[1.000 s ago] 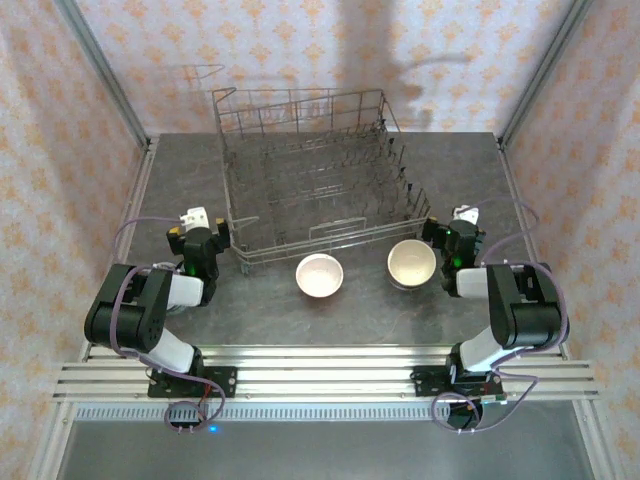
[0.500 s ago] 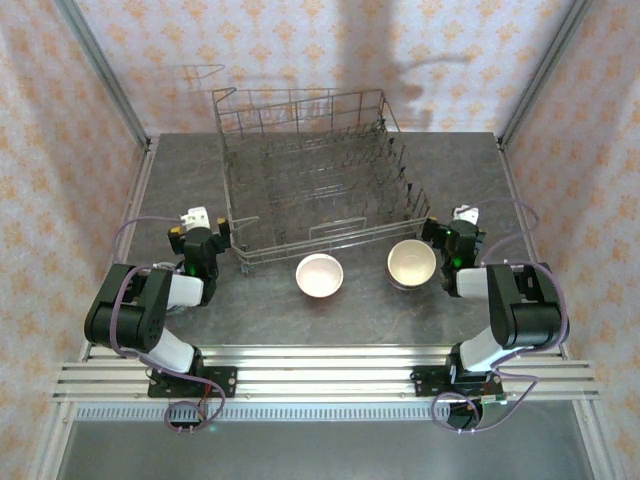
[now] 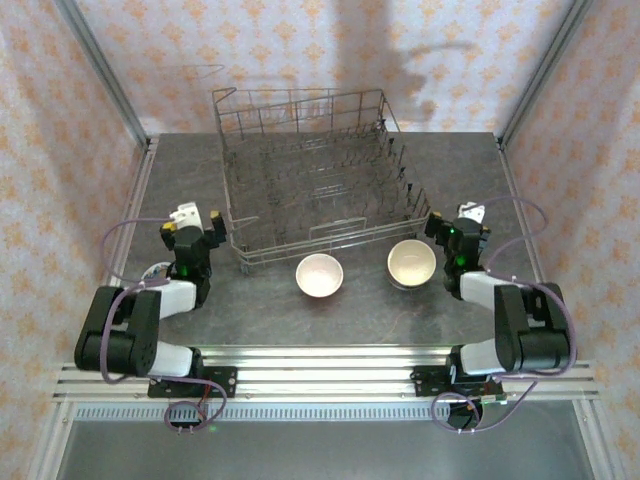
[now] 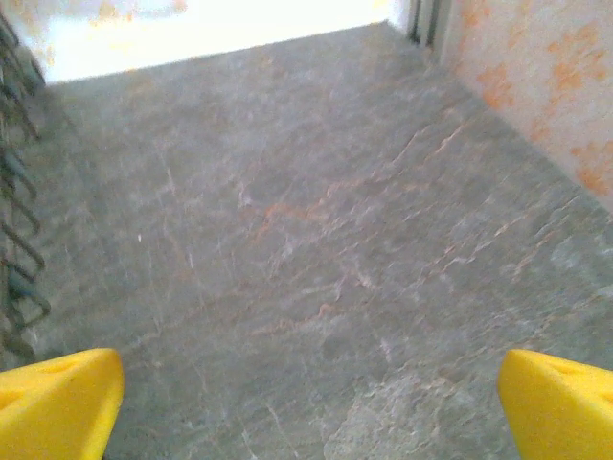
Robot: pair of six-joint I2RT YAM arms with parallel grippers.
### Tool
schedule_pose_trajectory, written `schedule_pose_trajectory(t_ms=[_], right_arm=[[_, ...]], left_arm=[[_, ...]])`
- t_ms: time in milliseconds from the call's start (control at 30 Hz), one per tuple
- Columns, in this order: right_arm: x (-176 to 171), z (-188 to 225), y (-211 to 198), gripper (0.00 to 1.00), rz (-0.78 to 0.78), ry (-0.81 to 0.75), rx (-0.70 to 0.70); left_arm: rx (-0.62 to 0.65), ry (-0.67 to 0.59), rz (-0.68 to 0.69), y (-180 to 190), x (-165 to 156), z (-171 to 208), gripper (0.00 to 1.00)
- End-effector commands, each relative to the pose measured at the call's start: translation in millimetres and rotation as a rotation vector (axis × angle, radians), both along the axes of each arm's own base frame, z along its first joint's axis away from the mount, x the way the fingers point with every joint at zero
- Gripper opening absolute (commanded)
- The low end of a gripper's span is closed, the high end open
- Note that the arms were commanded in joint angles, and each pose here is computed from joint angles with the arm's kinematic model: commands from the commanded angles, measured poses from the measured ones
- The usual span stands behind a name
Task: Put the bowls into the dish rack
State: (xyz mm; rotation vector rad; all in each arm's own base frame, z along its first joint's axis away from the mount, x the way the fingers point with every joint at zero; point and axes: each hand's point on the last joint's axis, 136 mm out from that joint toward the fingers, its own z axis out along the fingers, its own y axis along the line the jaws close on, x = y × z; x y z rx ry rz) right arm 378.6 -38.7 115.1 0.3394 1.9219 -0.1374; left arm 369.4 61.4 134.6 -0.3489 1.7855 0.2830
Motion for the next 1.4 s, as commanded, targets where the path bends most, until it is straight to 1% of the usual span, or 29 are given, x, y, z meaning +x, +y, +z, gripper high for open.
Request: schedule_pose_trajectory(t_ms=[0, 67, 133, 200, 267, 333, 433, 533, 633, 767, 800, 1000, 1100, 1300, 1367], right_arm=[[-8, 28, -14, 1.0, -0.099, -0.027, 0.01], [-16, 38, -18, 1.0, -0.132, -0.004, 0.015], [-25, 53, -20, 1.0, -0.15, -0.006, 0.035], [-32, 68, -19, 1.0, -0.152, -0.007, 0.062], [-40, 84, -19, 1.0, -0.159, -0.003, 0.086], [-47, 99, -16, 1.0, -0.152, 0.006, 0.112], [-55, 114, -10, 0.99, -0.13, 0.023, 0.152], [-58, 123, -1, 0.97, -0.092, 0.05, 0.193], [-56, 128, 12, 0.95, -0.028, 0.087, 0.23], [-50, 134, 28, 0.93, 0.041, 0.143, 0.276], [-49, 135, 30, 0.92, 0.051, 0.156, 0.286], [-46, 135, 42, 0.89, 0.09, 0.22, 0.331], [-47, 134, 46, 0.87, 0.095, 0.262, 0.349], [-57, 133, 49, 0.84, 0.093, 0.318, 0.374], [-64, 134, 50, 0.8, 0.093, 0.327, 0.377]], left_arm=[[-0.024, -0.009, 0.038, 8, -8, 13, 0.99], [-0.012, -0.038, 0.052, 11, -11, 28, 0.99], [0.003, -0.064, 0.099, 18, -17, 48, 0.99], [-0.004, -0.049, 0.137, 24, -22, 66, 0.99], [-0.007, 0.001, 0.094, 18, -23, 84, 0.99], [-0.036, 0.03, 0.048, 9, -26, 103, 0.99], [-0.09, 0.035, -0.025, -5, -35, 127, 0.99], [-0.114, 0.052, -0.111, -26, -48, 140, 0.95], [-0.145, 0.08, -0.201, -53, -60, 145, 0.93], [-0.184, 0.157, -0.307, -90, -71, 149, 0.89], [-0.194, 0.18, -0.341, -101, -73, 149, 0.87], [-0.213, 0.23, -0.503, -163, -87, 162, 0.83], [-0.222, 0.278, -0.579, -200, -94, 160, 0.8], [-0.185, 0.332, -0.771, -291, -116, 154, 0.78], [-0.169, 0.35, -0.808, -321, -122, 147, 0.78]])
